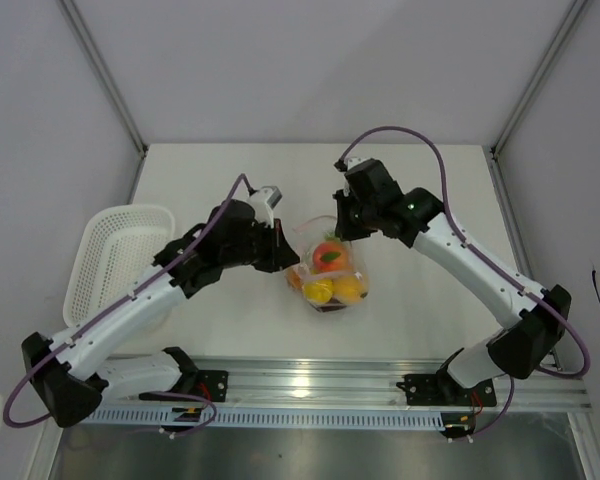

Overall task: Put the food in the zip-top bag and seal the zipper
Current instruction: Adjust the zipper food storage bag at the center of the board.

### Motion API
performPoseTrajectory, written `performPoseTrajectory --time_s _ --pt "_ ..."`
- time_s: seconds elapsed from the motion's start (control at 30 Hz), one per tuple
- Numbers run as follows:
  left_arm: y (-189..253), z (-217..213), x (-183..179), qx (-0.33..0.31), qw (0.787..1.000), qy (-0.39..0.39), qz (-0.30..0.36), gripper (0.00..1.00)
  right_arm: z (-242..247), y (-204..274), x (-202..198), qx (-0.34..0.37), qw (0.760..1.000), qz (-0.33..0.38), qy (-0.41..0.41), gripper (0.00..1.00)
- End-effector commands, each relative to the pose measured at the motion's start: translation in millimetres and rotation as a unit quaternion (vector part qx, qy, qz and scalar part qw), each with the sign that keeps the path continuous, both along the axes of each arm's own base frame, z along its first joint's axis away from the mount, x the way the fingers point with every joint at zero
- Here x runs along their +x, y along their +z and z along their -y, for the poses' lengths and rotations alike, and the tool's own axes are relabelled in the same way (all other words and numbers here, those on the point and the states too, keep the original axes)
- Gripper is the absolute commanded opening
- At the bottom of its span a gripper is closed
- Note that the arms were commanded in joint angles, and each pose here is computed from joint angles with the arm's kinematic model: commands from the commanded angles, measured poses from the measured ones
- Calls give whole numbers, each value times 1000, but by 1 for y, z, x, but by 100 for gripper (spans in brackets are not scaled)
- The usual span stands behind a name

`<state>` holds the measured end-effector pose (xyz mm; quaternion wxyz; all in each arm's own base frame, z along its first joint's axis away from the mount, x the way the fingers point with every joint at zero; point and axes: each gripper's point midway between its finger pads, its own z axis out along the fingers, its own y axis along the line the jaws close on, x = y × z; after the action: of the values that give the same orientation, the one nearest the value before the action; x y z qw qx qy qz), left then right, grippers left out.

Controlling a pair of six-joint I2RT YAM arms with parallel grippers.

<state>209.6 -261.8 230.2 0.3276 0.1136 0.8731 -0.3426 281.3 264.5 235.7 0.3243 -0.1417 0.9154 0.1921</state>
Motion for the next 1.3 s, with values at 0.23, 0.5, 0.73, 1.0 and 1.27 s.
performPoseTrajectory --time_s 0.23,0.5,0.73,1.0,1.27 --pt "193 -17 -29 -183 967 -17 176 1 -15 138 -23 102 985 130 42 0" --pt "130 -17 -25 -155 980 2 124 0 -25 82 -9 81 991 87 55 0" --pt "120 -46 -17 -86 978 29 190 7 -37 78 -5 84 990 77 79 0" --pt "101 -30 -9 -46 987 1 154 69 -38 86 -11 95 989 74 86 0" --pt "87 -16 28 30 992 20 121 74 -38 90 -13 98 988 76 88 0"
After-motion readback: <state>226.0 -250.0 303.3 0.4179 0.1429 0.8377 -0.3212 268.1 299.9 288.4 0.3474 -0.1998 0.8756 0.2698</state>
